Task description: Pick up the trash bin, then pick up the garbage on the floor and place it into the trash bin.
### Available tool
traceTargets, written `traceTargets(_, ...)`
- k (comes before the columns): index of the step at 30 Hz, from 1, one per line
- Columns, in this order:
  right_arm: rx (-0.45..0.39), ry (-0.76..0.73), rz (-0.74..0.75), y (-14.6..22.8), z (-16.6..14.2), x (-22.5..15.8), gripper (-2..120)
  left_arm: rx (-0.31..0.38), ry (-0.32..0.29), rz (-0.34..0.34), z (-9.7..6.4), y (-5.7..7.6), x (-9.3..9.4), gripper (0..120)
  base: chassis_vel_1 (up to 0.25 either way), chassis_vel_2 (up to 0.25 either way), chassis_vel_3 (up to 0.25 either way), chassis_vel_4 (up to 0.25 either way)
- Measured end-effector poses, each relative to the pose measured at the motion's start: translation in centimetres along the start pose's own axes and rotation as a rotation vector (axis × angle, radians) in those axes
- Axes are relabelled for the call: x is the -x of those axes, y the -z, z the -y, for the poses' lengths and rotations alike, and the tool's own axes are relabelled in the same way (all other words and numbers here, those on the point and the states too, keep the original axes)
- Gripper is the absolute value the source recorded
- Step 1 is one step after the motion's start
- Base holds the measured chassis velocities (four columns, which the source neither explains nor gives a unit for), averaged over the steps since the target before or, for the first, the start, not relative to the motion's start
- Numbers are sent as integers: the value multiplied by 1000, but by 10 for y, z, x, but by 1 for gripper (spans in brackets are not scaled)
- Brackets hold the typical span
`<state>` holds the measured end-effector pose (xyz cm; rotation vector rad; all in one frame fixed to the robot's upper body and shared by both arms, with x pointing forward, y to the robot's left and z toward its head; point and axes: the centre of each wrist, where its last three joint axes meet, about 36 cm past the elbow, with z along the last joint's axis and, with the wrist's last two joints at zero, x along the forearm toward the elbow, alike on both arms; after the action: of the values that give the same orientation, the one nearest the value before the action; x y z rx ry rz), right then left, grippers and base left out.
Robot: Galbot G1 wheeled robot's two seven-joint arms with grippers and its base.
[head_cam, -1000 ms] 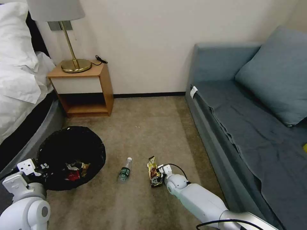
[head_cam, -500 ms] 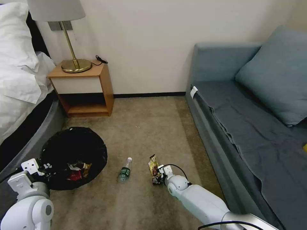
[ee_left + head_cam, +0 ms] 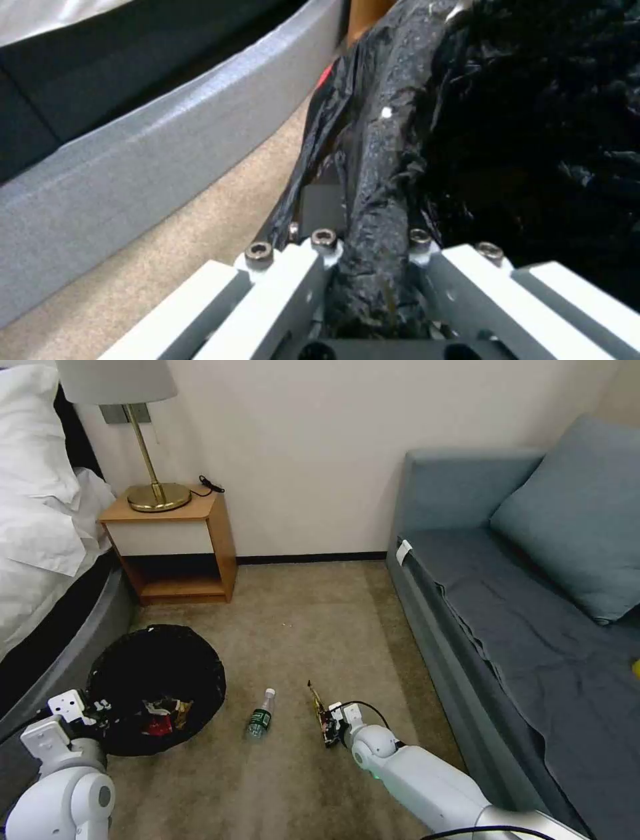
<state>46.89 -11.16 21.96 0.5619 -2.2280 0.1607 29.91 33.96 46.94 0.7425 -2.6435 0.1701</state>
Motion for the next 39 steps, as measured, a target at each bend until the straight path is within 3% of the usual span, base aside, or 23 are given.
traceTargets(13, 46, 17, 83, 28, 4, -25, 0, 1, -6, -5, 2, -1, 0, 2, 0, 0, 0, 0)
traceTargets(15, 62, 24, 123, 42, 7, -38, 0, 2, -9, -7, 3, -2, 1, 2, 0, 0, 0, 0)
traceTargets(18, 70, 50, 319, 111, 17, -103, 0, 2, -23, -17, 8, -4, 2, 2, 0, 0, 0, 0)
traceTargets(19, 70, 50, 319, 111, 17, -103, 0, 2, -23, -17, 8, -4, 2, 2, 0, 0, 0, 0)
traceTargets(21, 96, 135, 419, 156, -9, -148, 0, 9, -30, -27, 12, -7, 3, 2, 0, 0, 0, 0)
traceTargets(23, 125, 282, 493, 185, -68, -189, 0, 12, -35, -33, 16, -10, 3, 2, 0, 0, 0, 0)
traceTargets(24, 125, 282, 493, 185, -68, -189, 0, 12, -35, -33, 16, -10, 3, 2, 0, 0, 0, 0)
traceTargets(28, 102, 437, 495, 185, -159, -197, 0, 10, -40, -33, 20, -11, 1, 2, 0, 0, 0, 0)
traceTargets(33, 58, 464, 432, 160, -198, -183, 0, -1, -45, -27, 23, -9, -1, 2, 0, 0, 0, 0)
traceTargets(39, 22, 454, 394, 140, -219, -167, 0, -5, -47, -20, 24, -6, -5, 2, 0, 0, 0, 0)
